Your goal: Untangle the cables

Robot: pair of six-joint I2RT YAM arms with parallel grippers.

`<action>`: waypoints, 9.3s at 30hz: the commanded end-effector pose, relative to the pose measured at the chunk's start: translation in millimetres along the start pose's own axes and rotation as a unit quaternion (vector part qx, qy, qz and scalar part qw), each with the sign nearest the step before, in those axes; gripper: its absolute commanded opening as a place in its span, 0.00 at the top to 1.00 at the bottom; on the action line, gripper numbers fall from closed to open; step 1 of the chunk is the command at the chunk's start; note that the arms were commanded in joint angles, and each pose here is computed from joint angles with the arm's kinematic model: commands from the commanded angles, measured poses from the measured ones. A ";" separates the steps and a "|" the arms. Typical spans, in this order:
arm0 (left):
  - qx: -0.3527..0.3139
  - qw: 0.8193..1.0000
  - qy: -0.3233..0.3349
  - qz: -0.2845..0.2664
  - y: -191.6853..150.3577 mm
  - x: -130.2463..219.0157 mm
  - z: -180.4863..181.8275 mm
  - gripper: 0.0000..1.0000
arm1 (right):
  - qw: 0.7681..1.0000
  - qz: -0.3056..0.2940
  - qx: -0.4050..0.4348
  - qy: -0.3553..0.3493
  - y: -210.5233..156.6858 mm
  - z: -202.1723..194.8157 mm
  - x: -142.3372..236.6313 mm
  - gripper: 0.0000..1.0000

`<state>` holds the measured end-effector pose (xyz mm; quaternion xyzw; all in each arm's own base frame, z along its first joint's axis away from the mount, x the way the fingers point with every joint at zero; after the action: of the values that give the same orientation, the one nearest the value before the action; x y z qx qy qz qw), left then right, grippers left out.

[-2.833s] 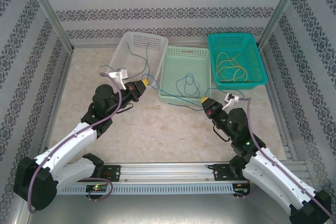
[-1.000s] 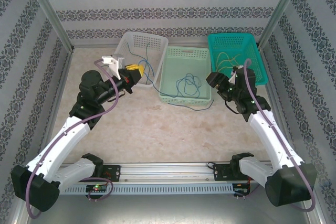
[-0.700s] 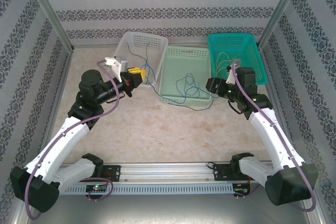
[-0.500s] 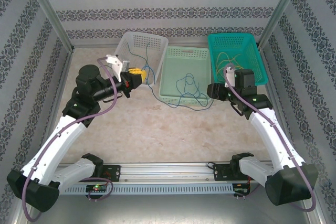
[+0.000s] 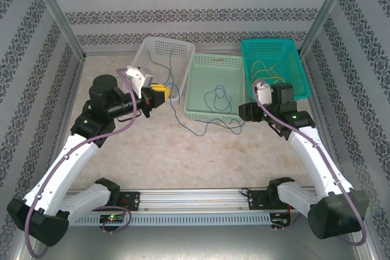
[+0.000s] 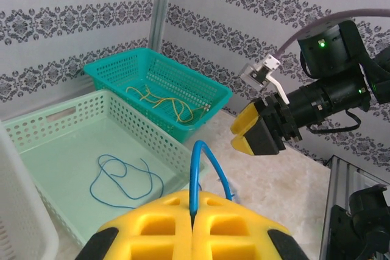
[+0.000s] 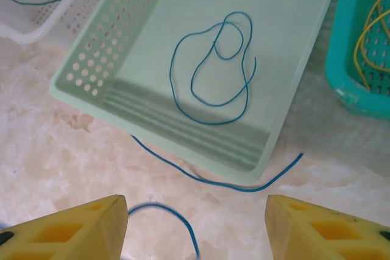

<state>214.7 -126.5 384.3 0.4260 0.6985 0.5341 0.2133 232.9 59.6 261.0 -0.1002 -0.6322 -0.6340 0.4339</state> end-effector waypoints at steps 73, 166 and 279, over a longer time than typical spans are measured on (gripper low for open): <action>0.051 0.995 -0.036 -0.077 14.0 14.4 3.3 1.00 | 0.995 0.083 -0.023 0.057 -37.3 13.9 -65.8 0.44; 0.034 0.991 0.059 -0.116 66.6 -6.7 39.7 1.00 | 0.967 -0.202 -0.154 -0.032 58.9 1.8 72.7 0.26; 0.100 0.975 -0.027 0.196 14.2 -248.3 189.0 0.99 | 0.981 -0.015 -0.067 -0.184 142.7 -42.1 -48.9 0.17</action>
<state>480.0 -221.4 309.4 0.6069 0.6240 0.4804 0.1071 405.2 88.1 317.8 -0.1720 -0.7635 -0.5419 0.3063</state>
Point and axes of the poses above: each hand's point on the last joint's axis, 136 mm out from that joint toward the fingers, its own x axis back along the fingers, its own z axis along the line the jaws close on, y = z × x, the point moved 10 cm from there along x, back along the fingers, and after that the axes turned 8 degrees about x, right-handed, at the moved point
